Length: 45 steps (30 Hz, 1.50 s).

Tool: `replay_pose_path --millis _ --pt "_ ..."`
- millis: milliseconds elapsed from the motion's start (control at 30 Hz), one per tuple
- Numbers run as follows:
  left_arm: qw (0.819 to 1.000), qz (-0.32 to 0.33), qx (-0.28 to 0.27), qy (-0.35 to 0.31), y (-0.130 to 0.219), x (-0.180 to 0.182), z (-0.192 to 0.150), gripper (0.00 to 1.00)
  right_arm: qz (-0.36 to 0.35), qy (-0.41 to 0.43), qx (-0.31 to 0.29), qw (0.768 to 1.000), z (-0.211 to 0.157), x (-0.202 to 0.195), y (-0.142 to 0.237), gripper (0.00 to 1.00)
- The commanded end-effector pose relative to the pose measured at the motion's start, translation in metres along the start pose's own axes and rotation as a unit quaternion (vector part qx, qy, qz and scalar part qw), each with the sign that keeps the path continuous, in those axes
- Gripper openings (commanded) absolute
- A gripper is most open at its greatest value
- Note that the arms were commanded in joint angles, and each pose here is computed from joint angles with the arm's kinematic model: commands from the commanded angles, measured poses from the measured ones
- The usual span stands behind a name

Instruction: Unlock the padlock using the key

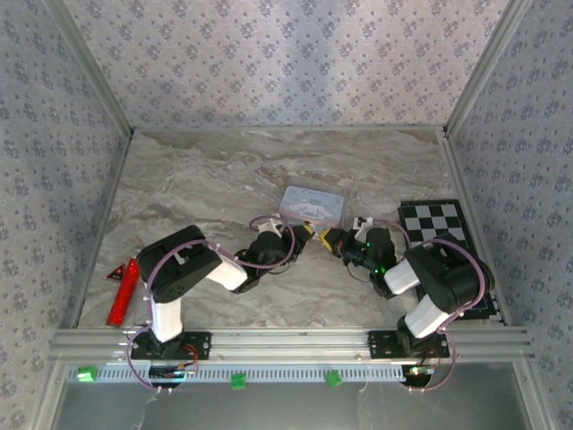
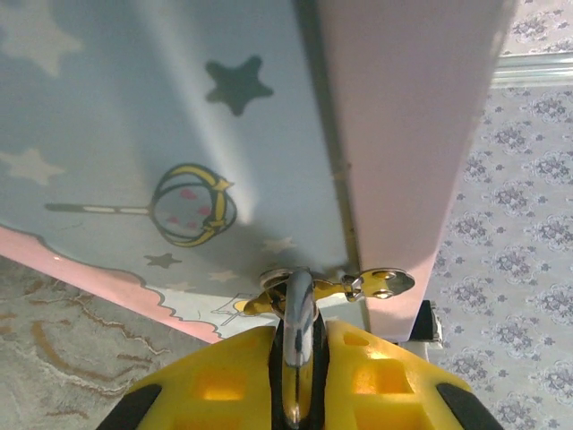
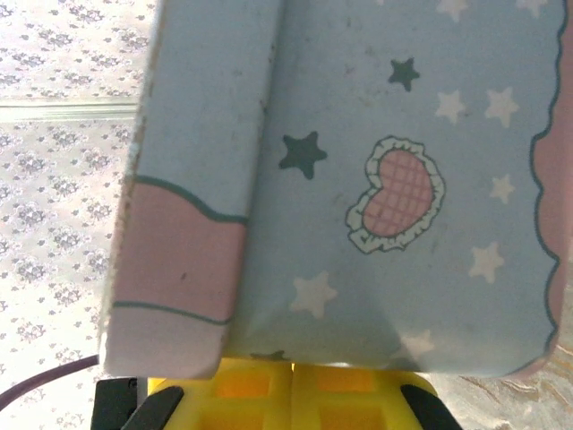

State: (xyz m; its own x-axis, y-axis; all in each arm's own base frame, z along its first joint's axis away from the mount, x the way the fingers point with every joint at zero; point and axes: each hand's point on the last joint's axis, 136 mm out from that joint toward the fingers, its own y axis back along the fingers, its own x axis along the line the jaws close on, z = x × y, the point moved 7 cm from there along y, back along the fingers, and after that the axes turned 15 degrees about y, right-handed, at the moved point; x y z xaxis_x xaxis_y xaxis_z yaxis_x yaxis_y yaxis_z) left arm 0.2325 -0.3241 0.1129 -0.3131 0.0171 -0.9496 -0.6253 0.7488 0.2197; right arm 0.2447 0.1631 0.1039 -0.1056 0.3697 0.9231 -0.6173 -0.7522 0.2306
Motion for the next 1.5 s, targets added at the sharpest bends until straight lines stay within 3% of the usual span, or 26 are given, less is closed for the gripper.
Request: replay_pose_path --millis 0,467,933,1000,1133,1267,1467 --pt "0.964 -0.079 0.252 -0.017 0.014 -0.047 -0.098 0.00 0.071 0.041 -0.006 0.997 0.007 0.040 -0.021 0.00" --pt "0.972 -0.081 0.220 -0.015 0.012 -0.047 -0.083 0.00 0.046 0.066 0.005 0.997 -0.036 0.042 -0.018 0.00" --pt "0.975 -0.064 0.210 -0.027 0.016 -0.043 -0.076 0.00 0.050 0.072 0.004 0.996 -0.026 0.044 -0.015 0.00" --pt "0.978 -0.053 0.198 -0.027 0.016 -0.039 -0.068 0.00 0.026 0.080 0.006 0.996 -0.024 0.035 -0.009 0.22" --pt "0.985 0.004 0.167 -0.038 0.019 -0.026 -0.053 0.00 -0.042 0.105 0.027 0.993 -0.023 0.018 0.005 0.52" --pt "0.989 0.061 0.127 -0.046 0.026 -0.015 -0.035 0.00 -0.095 0.195 0.058 0.974 -0.019 0.029 0.020 0.66" --pt "0.987 0.109 0.100 -0.060 0.033 -0.014 -0.019 0.00 -0.096 0.353 0.067 0.928 -0.018 0.050 0.047 0.67"
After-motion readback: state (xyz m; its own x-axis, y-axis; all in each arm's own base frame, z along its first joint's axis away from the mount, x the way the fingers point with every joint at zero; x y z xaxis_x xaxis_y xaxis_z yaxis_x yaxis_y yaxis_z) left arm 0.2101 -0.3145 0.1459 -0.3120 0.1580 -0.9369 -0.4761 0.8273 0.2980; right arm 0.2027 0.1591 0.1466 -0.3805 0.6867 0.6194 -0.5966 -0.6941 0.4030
